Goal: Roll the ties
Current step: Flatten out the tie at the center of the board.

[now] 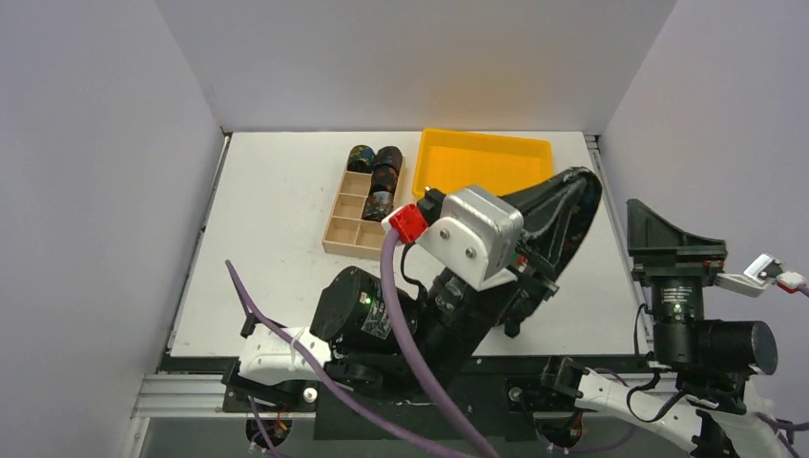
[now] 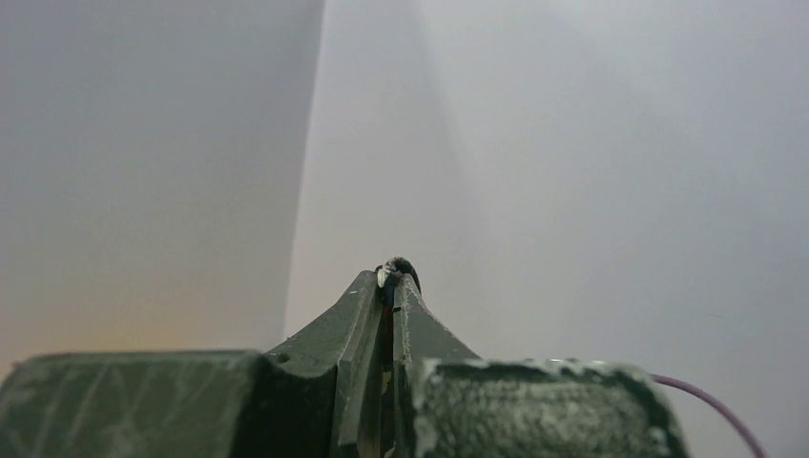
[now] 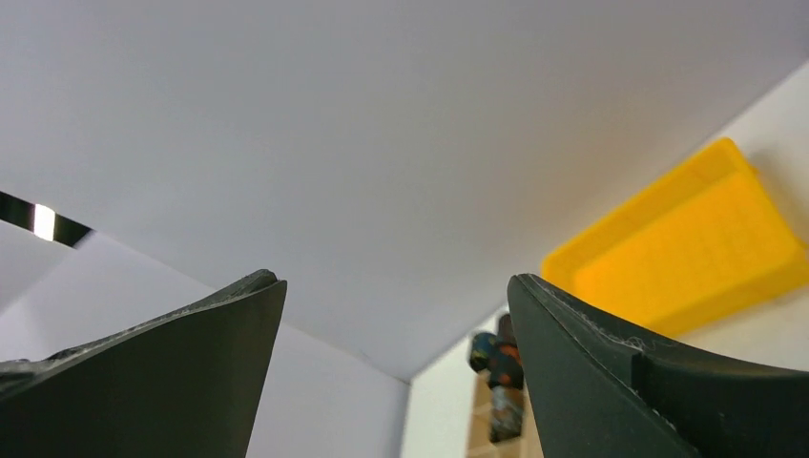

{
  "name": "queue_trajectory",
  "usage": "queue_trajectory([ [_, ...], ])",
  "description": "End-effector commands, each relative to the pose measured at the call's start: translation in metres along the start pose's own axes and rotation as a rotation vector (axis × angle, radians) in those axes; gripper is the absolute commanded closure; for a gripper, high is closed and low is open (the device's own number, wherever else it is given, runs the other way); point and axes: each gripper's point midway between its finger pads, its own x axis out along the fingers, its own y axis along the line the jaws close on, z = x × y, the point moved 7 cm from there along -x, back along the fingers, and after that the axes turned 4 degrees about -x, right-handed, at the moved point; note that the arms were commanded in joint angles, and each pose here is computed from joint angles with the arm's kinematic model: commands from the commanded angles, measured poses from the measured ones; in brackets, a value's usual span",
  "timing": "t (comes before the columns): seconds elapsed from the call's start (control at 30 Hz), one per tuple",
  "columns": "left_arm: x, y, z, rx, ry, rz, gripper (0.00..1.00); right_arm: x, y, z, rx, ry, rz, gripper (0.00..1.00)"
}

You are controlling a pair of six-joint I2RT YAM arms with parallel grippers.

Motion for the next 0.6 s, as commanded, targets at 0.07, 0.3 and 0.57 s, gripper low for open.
queue_trajectory([
  [0.07,-0.007,0.029,0.049,-0.066,-0.049,0.027,1.0,-0.01,-0.058,-0.014,-0.107,0.119,-0.163,0.1],
  [0.3,-0.01,0.249,-0.006,0.085,0.056,0.646,1.0,-0.017,-0.053,-0.066,-0.231,0.285,-0.119,0.1],
  [0.57,-0.131,0.419,-0.079,0.152,0.234,1.146,1.0,-0.03,-0.046,-0.117,-0.385,0.327,-0.08,0.1],
])
